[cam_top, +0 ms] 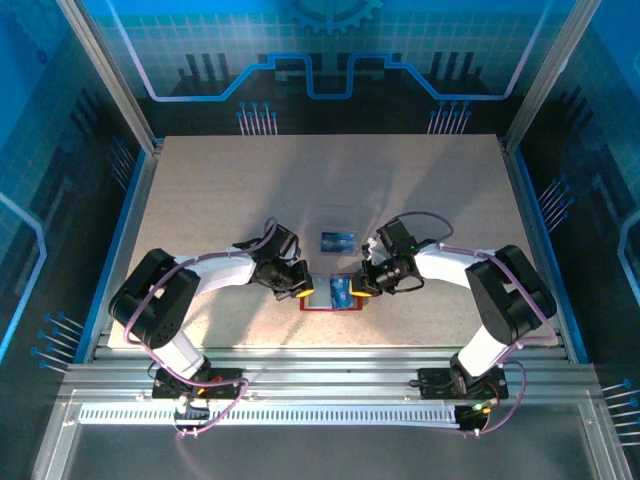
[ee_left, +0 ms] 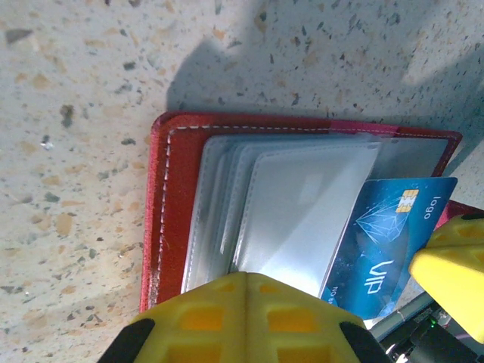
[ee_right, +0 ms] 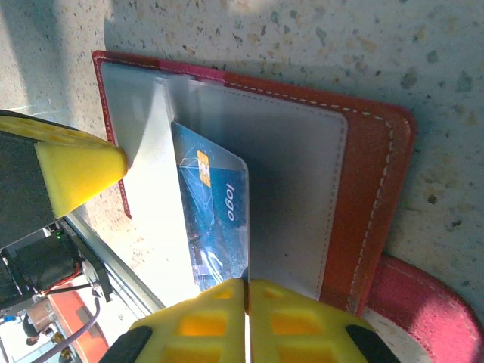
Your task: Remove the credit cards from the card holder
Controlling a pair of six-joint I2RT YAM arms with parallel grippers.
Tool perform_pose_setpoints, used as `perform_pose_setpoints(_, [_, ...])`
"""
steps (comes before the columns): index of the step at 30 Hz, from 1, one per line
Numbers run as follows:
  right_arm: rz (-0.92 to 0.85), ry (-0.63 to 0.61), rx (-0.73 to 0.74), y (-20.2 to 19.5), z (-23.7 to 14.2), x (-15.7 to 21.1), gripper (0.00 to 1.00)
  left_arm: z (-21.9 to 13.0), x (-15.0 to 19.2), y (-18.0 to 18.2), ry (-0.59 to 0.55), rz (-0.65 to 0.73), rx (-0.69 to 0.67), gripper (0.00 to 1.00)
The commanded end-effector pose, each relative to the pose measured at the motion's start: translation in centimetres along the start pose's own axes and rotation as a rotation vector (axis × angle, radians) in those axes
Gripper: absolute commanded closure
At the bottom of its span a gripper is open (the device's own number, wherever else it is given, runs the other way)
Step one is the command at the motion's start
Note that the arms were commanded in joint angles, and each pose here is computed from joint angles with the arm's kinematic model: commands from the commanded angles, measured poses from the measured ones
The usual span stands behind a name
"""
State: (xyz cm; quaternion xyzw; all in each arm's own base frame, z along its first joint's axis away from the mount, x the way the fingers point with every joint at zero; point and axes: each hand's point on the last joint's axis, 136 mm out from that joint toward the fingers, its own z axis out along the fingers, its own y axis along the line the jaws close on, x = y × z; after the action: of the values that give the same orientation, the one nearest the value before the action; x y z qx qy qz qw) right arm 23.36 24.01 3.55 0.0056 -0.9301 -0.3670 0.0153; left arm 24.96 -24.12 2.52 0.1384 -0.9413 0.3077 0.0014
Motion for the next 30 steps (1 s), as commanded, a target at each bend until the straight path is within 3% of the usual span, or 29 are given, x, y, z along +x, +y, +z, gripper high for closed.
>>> perform_pose_setpoints(1, [-0.011, -0.028, 0.03, 0.0, -0.9, -0.6, 0.92, 0.2, 0.3, 0.8, 0.014, 0.008, -0.055, 0.95])
perform_pose_setpoints(15, [-0.006, -0.055, 0.006, 0.5, -1.1, -1.0, 0.93, 0.2, 0.2, 0.6, 0.013, 0.011, -0.049, 0.94])
perform_pose_setpoints(21, [0.007, -0.03, -0.053, 1.4, -0.4, -0.7, 0.85, 0.0, 0.1, 0.3, 0.008, 0.014, -0.041, 0.91])
perform_pose_setpoints(30, [0.008, -0.024, -0.046, 1.3, 0.1, -0.5, 0.86, 0.0, 0.1, 0.4, 0.007, 0.013, -0.041, 0.9])
